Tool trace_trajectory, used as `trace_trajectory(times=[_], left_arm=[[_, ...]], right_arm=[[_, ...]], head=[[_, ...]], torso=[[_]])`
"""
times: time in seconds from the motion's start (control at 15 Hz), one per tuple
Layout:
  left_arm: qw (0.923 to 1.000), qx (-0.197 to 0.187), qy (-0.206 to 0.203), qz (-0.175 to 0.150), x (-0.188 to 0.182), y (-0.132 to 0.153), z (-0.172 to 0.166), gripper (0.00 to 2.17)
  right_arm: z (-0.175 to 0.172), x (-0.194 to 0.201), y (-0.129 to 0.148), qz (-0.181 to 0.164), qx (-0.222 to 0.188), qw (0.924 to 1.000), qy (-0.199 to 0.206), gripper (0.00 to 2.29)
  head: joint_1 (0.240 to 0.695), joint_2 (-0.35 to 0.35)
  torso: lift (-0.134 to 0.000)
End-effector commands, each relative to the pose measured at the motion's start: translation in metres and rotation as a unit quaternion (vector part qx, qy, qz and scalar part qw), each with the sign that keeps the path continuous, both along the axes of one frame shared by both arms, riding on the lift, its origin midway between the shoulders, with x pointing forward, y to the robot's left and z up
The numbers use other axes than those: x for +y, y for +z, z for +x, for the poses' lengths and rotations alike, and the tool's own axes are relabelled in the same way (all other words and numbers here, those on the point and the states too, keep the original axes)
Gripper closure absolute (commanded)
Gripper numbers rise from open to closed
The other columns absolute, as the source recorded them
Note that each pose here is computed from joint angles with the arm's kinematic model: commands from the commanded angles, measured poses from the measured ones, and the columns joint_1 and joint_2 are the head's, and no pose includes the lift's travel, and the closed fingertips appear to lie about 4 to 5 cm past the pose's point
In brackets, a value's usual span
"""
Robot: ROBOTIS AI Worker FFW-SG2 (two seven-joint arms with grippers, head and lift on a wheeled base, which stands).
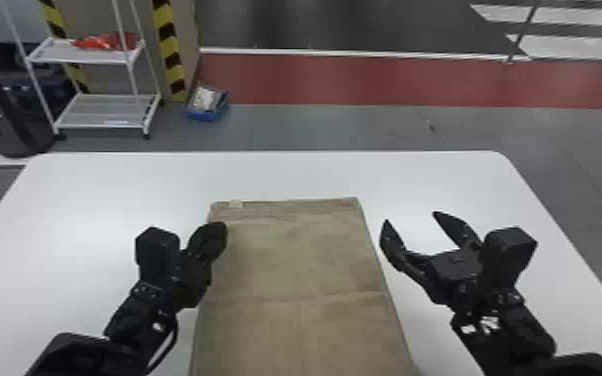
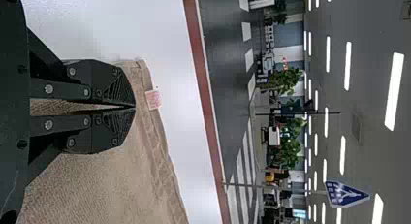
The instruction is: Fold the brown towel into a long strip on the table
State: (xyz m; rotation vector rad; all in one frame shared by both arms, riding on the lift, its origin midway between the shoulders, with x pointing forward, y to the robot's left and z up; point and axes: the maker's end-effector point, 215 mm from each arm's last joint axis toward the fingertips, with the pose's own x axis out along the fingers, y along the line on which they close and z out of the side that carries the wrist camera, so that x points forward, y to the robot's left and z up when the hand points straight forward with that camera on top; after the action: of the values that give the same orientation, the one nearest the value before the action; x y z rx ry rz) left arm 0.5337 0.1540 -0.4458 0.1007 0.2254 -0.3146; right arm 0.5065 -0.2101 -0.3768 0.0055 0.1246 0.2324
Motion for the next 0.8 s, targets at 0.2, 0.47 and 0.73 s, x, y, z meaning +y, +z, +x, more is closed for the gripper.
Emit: trace_trajectory(times=[0.2, 0.47, 0.73], left_arm=[[0.9999, 0.010, 0.008, 0.005, 0.005, -0.002, -0.001, 0.46], [0.9988, 0.044, 0.015, 0.017, 0.011, -0.024, -0.001, 0.26], [0.9973, 0.063, 0.023, 0.030, 0.018, -0.043, 0.000, 0.66]], right_arm=[[-0.001, 0.001, 0.000, 0.006, 0.001, 1.0000, 0.001, 0.09], [-0.001, 0.002, 0.000, 0.008, 0.001, 1.0000, 0.001, 0.09], [0.000, 0.003, 0.002, 0.006, 0.000, 1.0000, 0.004, 0.09]], head=[[0.695, -0.058], [0.695, -0.052], [0.695, -0.040]], torso=[[-0.115], [-0.115], [-0.115]])
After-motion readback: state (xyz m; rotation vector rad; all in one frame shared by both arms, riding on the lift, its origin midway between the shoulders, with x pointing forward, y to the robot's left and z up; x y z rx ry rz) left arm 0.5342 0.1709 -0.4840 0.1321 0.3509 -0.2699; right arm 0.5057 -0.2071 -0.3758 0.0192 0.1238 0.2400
